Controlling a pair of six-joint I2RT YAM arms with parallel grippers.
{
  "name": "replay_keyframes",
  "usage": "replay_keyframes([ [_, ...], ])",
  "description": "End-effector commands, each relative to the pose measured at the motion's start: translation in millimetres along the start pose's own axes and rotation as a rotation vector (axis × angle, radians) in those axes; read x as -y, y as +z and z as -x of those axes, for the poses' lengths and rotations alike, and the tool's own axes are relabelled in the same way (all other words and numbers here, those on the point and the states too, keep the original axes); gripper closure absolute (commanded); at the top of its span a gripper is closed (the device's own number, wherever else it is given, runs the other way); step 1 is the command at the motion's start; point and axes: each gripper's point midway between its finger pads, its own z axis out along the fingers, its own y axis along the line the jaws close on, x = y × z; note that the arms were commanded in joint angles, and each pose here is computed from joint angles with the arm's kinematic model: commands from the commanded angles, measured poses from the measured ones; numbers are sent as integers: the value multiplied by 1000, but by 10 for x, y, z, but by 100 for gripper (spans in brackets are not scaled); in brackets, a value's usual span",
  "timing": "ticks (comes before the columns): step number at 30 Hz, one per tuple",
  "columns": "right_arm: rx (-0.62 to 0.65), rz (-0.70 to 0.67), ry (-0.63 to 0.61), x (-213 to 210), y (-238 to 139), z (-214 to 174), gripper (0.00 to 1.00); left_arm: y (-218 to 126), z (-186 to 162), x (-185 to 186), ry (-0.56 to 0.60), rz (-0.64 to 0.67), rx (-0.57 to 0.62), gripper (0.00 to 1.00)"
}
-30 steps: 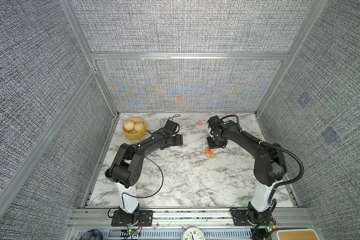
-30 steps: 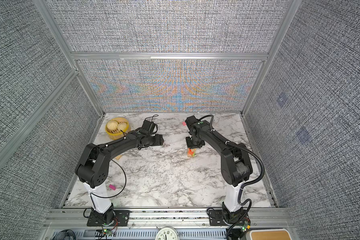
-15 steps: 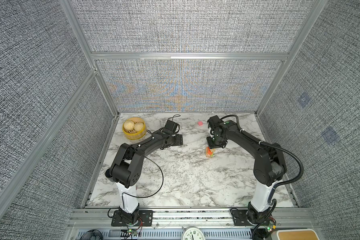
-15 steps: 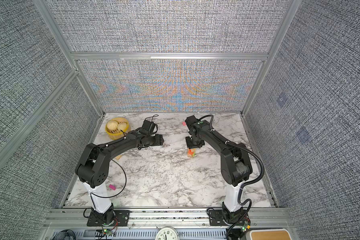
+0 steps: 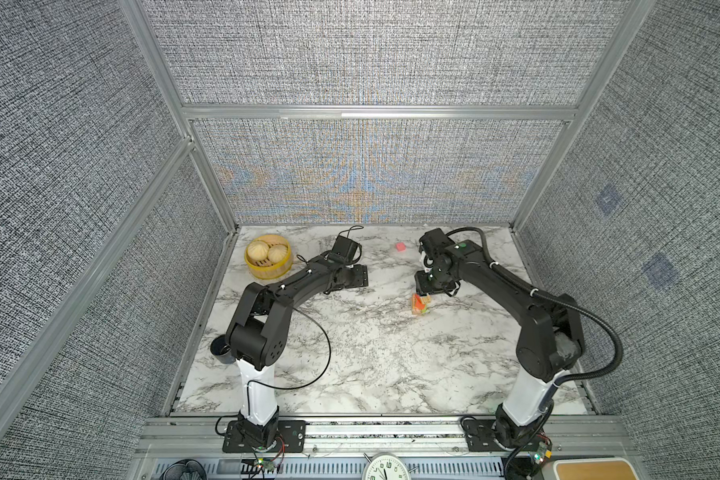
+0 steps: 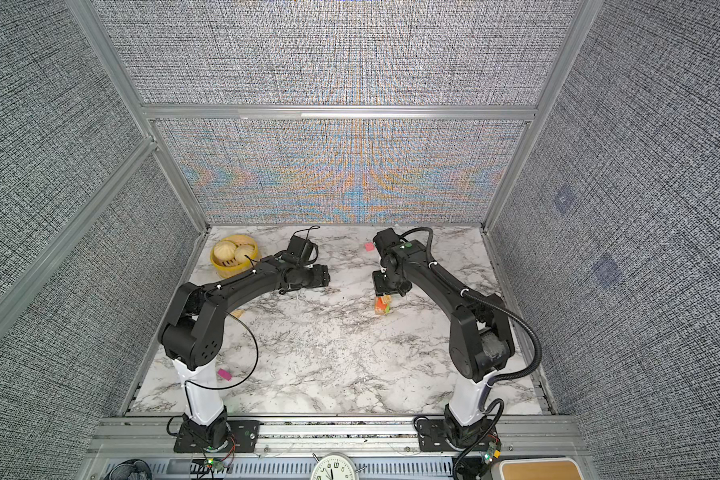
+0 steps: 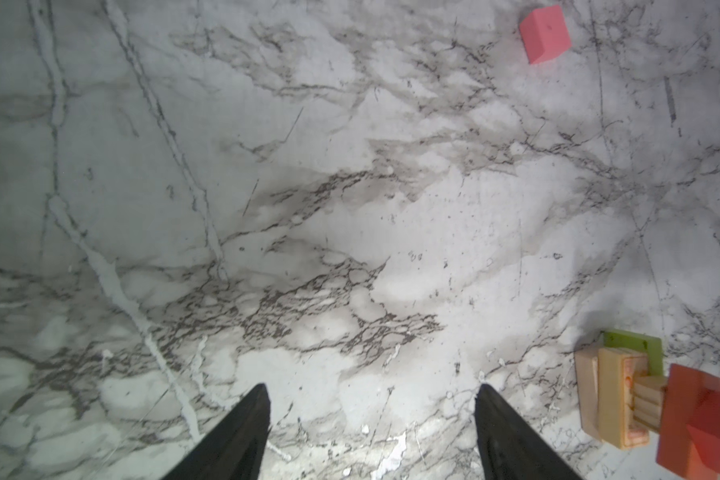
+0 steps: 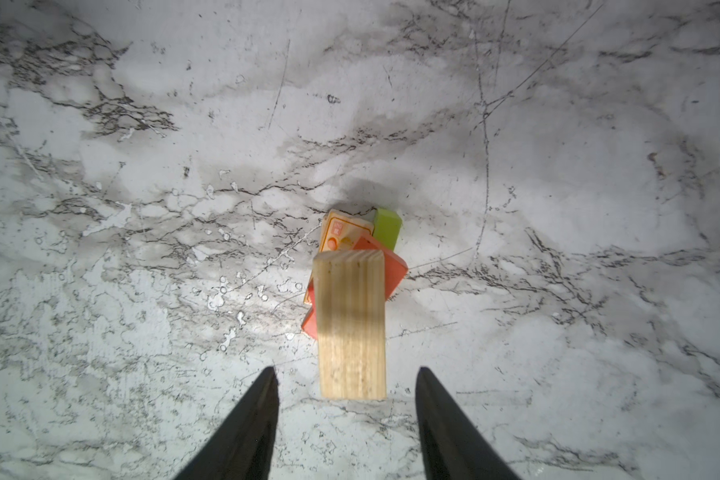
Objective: Build the wood block tower
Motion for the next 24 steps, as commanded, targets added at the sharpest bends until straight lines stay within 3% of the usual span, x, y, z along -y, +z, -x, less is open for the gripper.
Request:
replay_keyframes([
  [1, 69, 8, 5, 30, -140, 56, 42, 80, 114, 156, 69, -57, 1, 22],
  [10, 319, 80, 67, 143, -592, 28, 41, 539, 597, 633, 269, -242, 49, 21],
  [15, 437, 140, 98, 115, -736, -38, 41, 782, 925, 778, 276, -302, 108, 21],
  [24, 476, 158, 107, 120, -815, -95, 41, 1207, 1282, 907, 215, -384, 153, 19],
])
